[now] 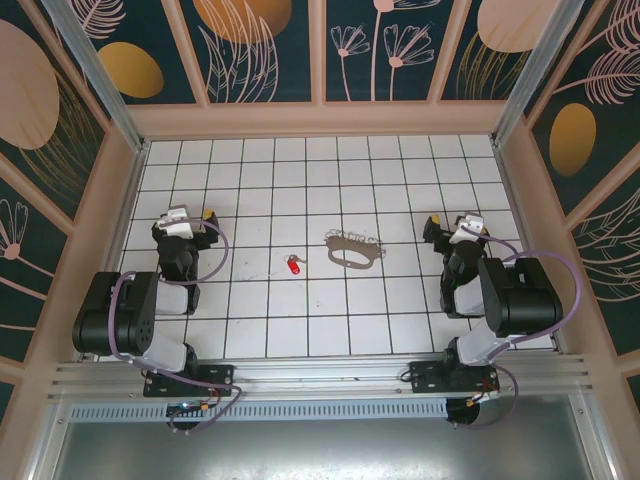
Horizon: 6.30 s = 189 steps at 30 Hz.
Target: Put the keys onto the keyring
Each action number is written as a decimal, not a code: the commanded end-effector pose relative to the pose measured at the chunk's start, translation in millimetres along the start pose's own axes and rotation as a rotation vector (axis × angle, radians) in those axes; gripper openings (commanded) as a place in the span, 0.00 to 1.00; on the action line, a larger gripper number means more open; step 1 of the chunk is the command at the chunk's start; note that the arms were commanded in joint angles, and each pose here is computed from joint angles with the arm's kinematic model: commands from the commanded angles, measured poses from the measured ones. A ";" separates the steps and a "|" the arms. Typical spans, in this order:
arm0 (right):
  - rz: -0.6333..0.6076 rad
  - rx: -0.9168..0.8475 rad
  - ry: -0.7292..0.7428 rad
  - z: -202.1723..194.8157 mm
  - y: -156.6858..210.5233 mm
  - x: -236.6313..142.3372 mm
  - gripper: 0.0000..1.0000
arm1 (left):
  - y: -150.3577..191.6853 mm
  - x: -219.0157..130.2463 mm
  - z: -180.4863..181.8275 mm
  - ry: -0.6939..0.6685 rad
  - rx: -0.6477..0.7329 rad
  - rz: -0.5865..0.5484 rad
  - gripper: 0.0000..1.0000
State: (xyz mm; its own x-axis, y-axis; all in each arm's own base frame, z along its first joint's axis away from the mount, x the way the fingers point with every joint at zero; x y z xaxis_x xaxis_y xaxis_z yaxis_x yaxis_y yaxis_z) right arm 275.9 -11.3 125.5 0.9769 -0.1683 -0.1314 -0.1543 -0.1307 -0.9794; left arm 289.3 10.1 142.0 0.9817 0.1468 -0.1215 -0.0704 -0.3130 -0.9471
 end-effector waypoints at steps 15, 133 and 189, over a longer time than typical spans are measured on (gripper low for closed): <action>-0.045 0.028 0.011 -2.9 -11.1 3.5 0.99 | -1.8 -1.6 -1.2 0.022 -0.004 -0.019 0.99; 0.447 0.216 -0.726 87.2 -44.4 -24.3 0.86 | 116.6 -4.8 -273.1 0.513 0.322 0.936 0.34; 0.376 0.206 -0.686 71.4 -62.0 -25.1 0.87 | 101.0 -30.8 -283.3 0.651 0.376 0.990 0.00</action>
State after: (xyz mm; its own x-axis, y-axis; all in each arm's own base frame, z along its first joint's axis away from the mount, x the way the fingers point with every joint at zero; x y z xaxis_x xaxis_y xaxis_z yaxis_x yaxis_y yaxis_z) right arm 266.7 71.7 160.6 0.7187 0.4755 -0.5073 -0.5752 -0.0033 -0.8180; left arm 312.5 -291.1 112.3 0.3986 -0.4631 -0.7916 -0.7899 0.2652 -0.5529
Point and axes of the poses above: each hand's point on the last joint's axis, 136 mm out from that joint toward the fingers, its own x axis out along the fingers, its own z axis along the line the jaws close on, y = z × x, the point moved 9 cm from there along -x, back along the fingers, and after that the axes turned 14 degrees about -x, right-handed, at the moved point
